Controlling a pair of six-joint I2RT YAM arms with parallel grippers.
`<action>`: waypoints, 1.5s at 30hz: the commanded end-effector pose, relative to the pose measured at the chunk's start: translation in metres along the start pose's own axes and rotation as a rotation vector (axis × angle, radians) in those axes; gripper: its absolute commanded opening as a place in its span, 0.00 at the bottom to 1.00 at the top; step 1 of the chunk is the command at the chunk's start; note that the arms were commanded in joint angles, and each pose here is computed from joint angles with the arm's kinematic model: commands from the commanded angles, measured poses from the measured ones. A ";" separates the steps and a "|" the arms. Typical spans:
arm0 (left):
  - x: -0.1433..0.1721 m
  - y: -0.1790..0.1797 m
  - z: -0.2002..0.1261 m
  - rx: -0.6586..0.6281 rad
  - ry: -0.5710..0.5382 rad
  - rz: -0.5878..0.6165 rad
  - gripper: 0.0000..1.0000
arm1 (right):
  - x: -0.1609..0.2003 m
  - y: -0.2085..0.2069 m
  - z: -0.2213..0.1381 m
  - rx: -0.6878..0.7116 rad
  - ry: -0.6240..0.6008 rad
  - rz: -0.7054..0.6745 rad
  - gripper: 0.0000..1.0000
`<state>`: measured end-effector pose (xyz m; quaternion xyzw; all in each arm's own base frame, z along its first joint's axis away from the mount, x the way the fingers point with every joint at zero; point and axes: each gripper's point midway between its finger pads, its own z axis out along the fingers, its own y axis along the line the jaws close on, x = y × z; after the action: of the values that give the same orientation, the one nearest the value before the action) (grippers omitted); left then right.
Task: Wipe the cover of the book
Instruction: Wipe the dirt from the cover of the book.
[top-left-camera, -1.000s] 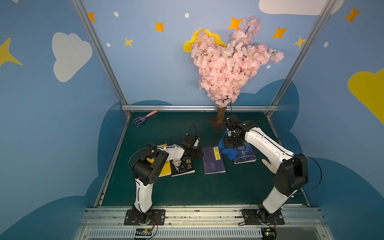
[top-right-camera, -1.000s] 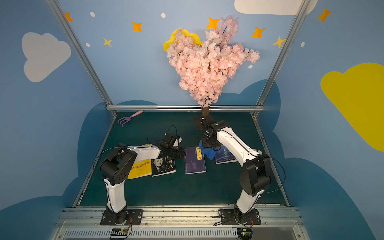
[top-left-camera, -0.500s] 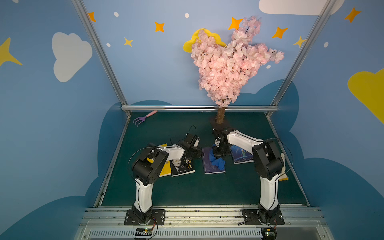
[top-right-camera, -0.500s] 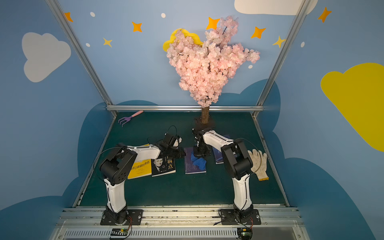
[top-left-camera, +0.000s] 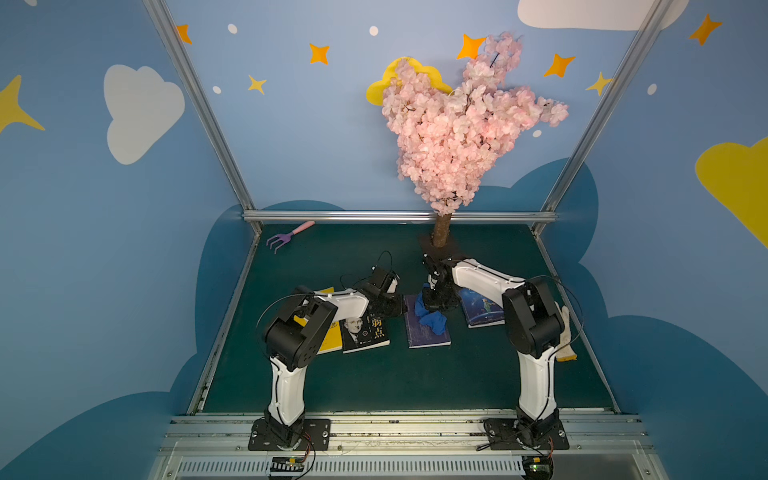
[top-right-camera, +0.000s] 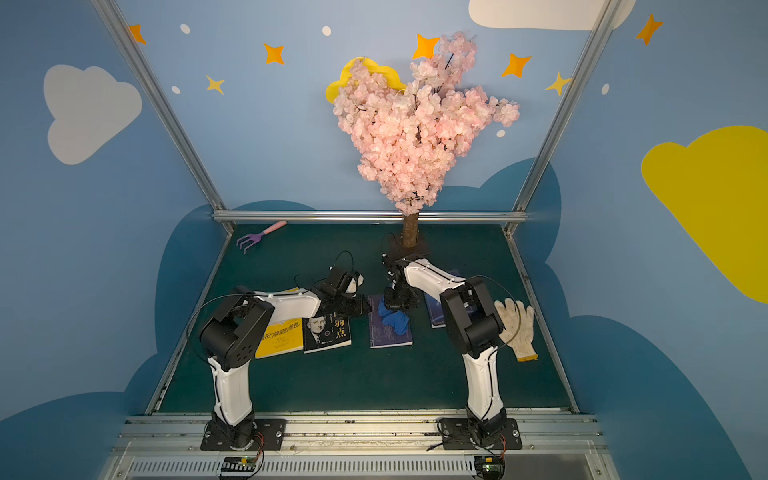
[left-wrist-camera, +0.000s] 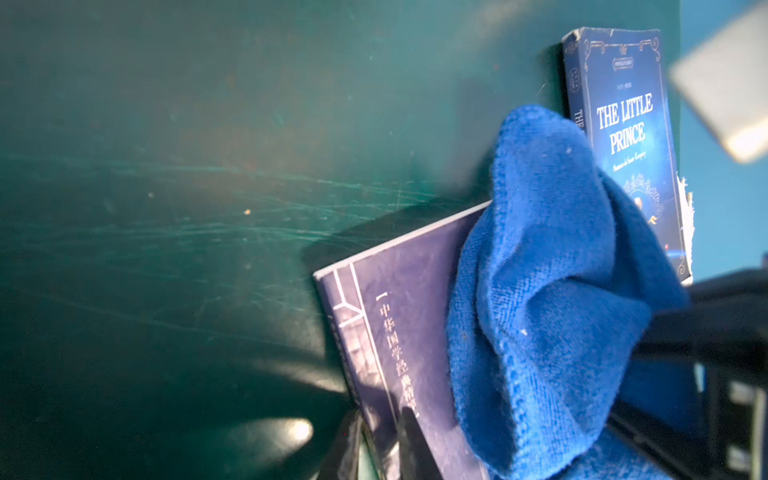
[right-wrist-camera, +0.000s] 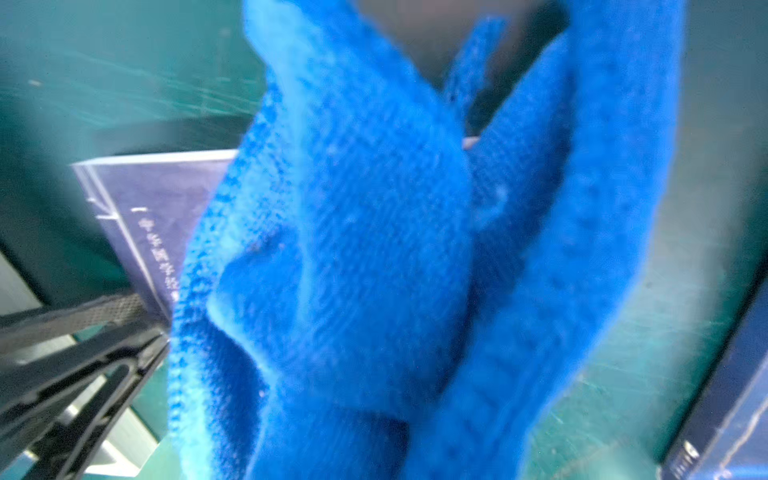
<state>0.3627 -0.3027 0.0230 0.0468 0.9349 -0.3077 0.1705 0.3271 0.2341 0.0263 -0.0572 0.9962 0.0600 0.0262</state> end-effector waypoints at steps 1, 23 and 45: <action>0.024 0.022 0.012 -0.055 0.088 -0.036 0.21 | 0.066 -0.030 0.039 0.147 0.122 0.006 0.00; 0.025 0.021 0.010 -0.045 0.087 -0.040 0.20 | 0.060 -0.031 0.037 0.181 0.106 0.011 0.00; 0.024 0.021 0.009 -0.046 0.081 -0.035 0.20 | 0.008 -0.021 0.037 0.176 0.094 0.000 0.00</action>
<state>0.3628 -0.3022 0.0232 0.0461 0.9342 -0.3113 0.1679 0.3498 0.2386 0.0277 -0.0469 0.9978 0.0216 0.0405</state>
